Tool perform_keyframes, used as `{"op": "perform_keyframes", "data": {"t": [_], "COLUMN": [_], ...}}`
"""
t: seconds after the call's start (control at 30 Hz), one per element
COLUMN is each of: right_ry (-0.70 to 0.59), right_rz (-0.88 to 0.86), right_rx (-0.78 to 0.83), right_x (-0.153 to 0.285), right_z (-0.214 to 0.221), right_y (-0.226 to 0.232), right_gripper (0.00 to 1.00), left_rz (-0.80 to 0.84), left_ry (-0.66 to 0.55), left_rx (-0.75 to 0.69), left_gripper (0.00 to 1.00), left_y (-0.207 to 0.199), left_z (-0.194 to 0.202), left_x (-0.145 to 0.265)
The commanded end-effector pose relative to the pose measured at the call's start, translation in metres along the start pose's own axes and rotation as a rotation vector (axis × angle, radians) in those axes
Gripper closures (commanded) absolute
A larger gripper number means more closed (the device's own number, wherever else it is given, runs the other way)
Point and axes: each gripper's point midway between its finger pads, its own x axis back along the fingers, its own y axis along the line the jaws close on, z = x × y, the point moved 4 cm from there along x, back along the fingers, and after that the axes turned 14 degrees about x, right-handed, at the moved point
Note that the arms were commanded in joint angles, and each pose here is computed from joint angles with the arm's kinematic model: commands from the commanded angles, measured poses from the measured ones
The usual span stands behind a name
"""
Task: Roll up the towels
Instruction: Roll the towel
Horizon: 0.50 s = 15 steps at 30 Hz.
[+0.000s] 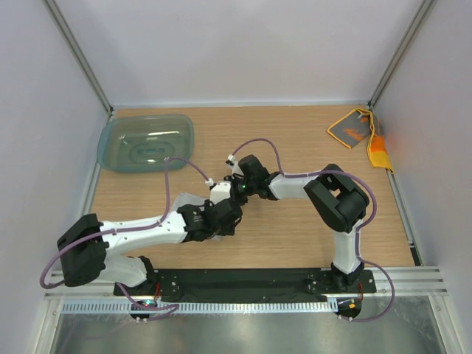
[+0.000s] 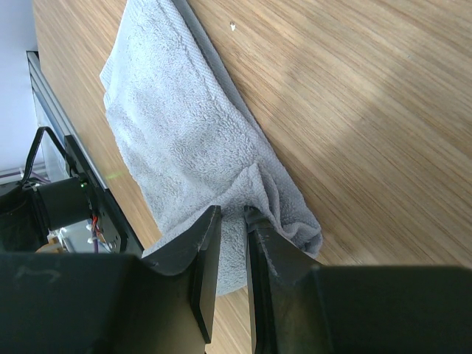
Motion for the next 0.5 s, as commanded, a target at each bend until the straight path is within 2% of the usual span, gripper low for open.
{"op": "perform_keyframes", "data": {"t": [0.0,0.2,0.47], "right_ry": [0.033,0.041,0.046], "right_rz": [0.018,0.016,0.018], "right_rx": [0.002,-0.003,-0.005], "right_x": [-0.001,-0.001,-0.002], "right_z": [0.009,0.013,0.014], "right_y": [-0.007,-0.009,-0.01], "right_gripper": [0.73,0.73,0.73], "left_rz": [-0.076,-0.193,-0.249], "left_ry": [-0.025,-0.006,0.045], "left_rx": [-0.053,-0.064,-0.062], "left_gripper": [0.5,0.51,0.51], "left_y": [0.006,0.022,0.042], "left_z": [-0.003,0.011,0.031], "left_x": [-0.007,-0.026,-0.034]}}
